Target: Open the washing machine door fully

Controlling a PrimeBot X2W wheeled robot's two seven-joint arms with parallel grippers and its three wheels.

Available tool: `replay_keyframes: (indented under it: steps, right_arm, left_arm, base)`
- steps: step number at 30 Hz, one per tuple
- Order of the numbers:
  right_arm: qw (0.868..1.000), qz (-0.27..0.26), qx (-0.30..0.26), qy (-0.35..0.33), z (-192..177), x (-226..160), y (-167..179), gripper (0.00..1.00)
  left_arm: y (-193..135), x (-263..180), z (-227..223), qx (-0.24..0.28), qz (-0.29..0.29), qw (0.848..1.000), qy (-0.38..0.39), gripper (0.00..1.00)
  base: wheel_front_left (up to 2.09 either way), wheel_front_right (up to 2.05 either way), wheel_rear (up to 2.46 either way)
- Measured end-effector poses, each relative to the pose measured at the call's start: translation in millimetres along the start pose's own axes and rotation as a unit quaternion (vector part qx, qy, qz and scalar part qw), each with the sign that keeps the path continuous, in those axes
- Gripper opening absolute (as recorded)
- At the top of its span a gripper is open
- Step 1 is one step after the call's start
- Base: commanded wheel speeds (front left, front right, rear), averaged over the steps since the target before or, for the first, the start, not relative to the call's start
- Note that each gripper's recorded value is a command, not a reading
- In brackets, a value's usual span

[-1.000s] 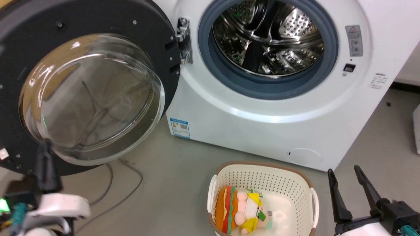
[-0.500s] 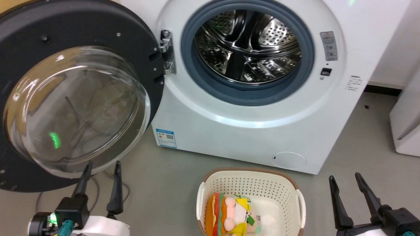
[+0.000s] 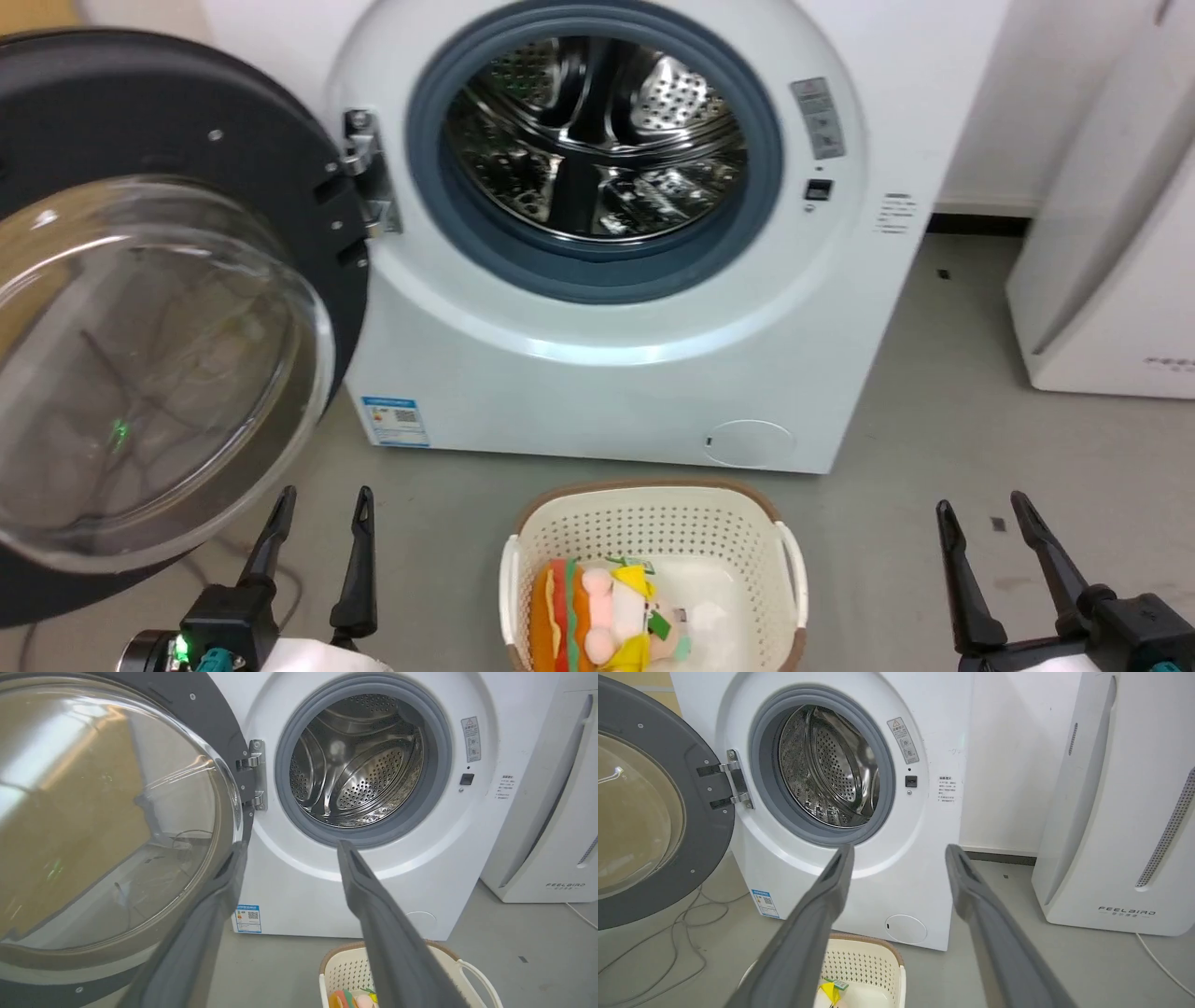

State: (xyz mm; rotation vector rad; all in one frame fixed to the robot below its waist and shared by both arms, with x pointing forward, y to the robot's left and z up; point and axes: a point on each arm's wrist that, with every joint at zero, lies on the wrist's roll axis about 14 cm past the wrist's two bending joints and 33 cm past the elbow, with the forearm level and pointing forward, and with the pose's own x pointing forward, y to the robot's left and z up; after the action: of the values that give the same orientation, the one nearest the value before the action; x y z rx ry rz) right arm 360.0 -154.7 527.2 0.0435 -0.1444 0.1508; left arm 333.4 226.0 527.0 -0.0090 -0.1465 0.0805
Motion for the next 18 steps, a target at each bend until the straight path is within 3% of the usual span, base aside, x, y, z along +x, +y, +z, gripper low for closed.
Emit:
replay_keyframes:
  steps: [4, 5, 18]
  right_arm:
    - [1.0, -0.02, -0.003, 0.0, 1.0, -7.7, -11.9, 1.0]
    - [1.0, -0.023, -0.003, 0.0, 1.1, -9.3, -14.1, 0.0]
    - [1.0, -0.027, -0.004, 0.008, -1.3, -10.9, -16.5, 0.0]
  left_arm:
    - [-12.5, 6.3, -3.2, -0.005, -0.013, 1.0, 0.003, 1.0]
    - [-15.1, 7.3, -4.5, -0.006, -0.016, 1.0, 0.005, 0.0]
    - [-18.9, 9.4, -8.0, -0.007, -0.02, 1.0, 0.014, 0.0]
  base:
    - [0.0, 0.0, 0.0]
    - [0.0, 0.0, 0.0]
    - [0.0, 0.0, 0.0]
